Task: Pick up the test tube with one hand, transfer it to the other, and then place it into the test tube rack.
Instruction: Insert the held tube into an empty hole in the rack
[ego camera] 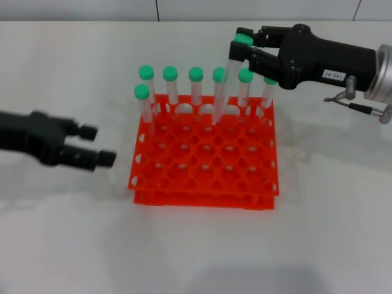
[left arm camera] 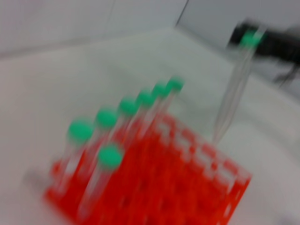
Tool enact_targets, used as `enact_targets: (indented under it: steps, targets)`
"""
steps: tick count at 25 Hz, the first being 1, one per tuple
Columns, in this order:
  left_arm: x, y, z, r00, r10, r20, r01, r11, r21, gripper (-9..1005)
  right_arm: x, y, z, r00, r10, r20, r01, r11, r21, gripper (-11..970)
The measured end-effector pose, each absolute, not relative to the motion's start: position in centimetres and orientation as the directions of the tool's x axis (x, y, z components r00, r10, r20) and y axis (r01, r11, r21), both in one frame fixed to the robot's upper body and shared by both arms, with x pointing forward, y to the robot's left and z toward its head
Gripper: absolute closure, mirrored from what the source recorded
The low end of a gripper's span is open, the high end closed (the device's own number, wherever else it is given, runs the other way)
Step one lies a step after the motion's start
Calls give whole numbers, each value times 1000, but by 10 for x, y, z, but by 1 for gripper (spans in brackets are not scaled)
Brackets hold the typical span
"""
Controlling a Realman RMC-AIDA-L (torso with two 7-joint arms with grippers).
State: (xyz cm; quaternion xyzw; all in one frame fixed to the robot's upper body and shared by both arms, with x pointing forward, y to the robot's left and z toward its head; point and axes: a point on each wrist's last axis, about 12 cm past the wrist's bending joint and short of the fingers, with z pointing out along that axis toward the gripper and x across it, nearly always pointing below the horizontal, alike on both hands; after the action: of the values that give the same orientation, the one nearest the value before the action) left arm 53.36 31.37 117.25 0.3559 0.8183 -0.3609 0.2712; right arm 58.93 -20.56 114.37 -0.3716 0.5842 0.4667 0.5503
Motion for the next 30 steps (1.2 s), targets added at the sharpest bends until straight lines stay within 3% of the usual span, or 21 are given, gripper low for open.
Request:
enact_targets:
  steps: [7, 20, 30]
  targets:
    - [516, 336, 1157, -634, 442, -635, 751, 549, -368, 114, 588, -192, 1142, -94, 81, -992, -956, 271, 112, 686]
    - [500, 371, 1154, -529, 461, -712, 793, 567, -223, 115, 601, -154, 1140, -46, 71, -996, -933, 354, 68, 685]
    - [500, 376, 1155, -484, 501, -717, 822, 542, -175, 116, 597, -136, 1132, 48, 40, -998, -925, 379, -30, 685]
